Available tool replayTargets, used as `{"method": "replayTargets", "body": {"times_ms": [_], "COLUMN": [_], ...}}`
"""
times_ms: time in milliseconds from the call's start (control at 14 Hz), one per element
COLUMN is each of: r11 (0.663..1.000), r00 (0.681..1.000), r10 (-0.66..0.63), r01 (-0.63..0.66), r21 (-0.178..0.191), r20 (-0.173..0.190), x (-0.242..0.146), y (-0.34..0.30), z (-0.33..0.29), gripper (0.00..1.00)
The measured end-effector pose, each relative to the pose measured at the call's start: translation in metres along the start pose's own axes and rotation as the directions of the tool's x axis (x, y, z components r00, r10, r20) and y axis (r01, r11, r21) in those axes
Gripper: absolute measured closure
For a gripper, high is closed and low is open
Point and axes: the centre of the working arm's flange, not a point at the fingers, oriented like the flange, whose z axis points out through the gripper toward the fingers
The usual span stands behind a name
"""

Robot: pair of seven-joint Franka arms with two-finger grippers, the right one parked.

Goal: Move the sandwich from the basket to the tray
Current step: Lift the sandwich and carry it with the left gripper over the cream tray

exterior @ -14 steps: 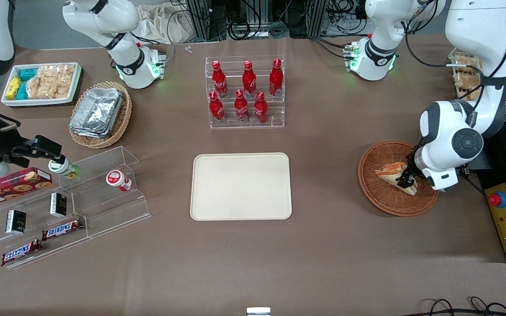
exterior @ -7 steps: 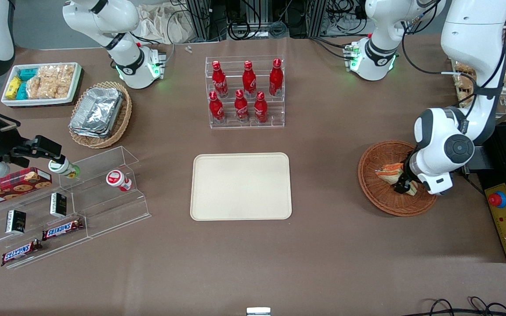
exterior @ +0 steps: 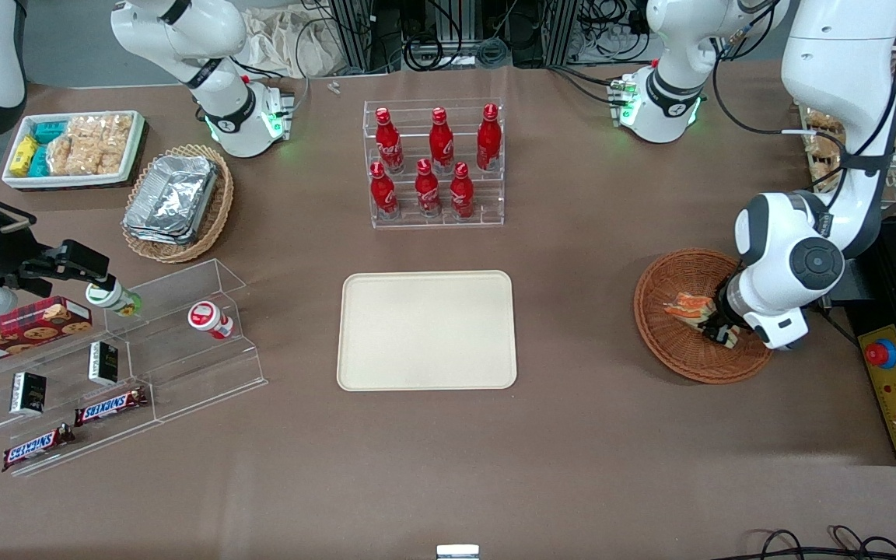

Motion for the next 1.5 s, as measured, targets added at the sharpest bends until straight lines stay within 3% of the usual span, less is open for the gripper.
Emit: {"method": "replayTargets", "body": {"times_ms": [214,286,500,643,786,929,1143,1286,1500], "r11": [1.0,1.0,0.998,0.991,0.981,0.962,0.883,0.821,0.707], "r00": [1.0,1.0,1.0,0.994,0.984,0.962,0.884,0.822,0.711], "r10": [0.0,-0.002,0.018,0.102,0.174,0.269,0.467,0.569,0.703], "r01": [0.0,0.002,-0.019,-0.104,-0.177,-0.27,-0.466,-0.567,-0.703], "r21": [-0.01,-0.015,0.053,0.088,0.086,0.042,-0.048,-0.06,-0.076], "r20": [-0.004,-0.006,0.011,0.03,0.039,0.035,0.013,0.013,-0.025], "x": [0.001,0.003,0.009,0.003,-0.016,-0.051,-0.125,-0.186,-0.294], "y": [0.004,0.008,0.027,0.041,0.053,0.069,0.087,0.097,0.122], "z": [-0.005,-0.014,-0.068,-0.122,-0.176,-0.228,-0.278,-0.276,-0.226], "gripper": [0.71,0.78,0.81,0.81,0.81,0.81,0.81,0.81,0.81]}}
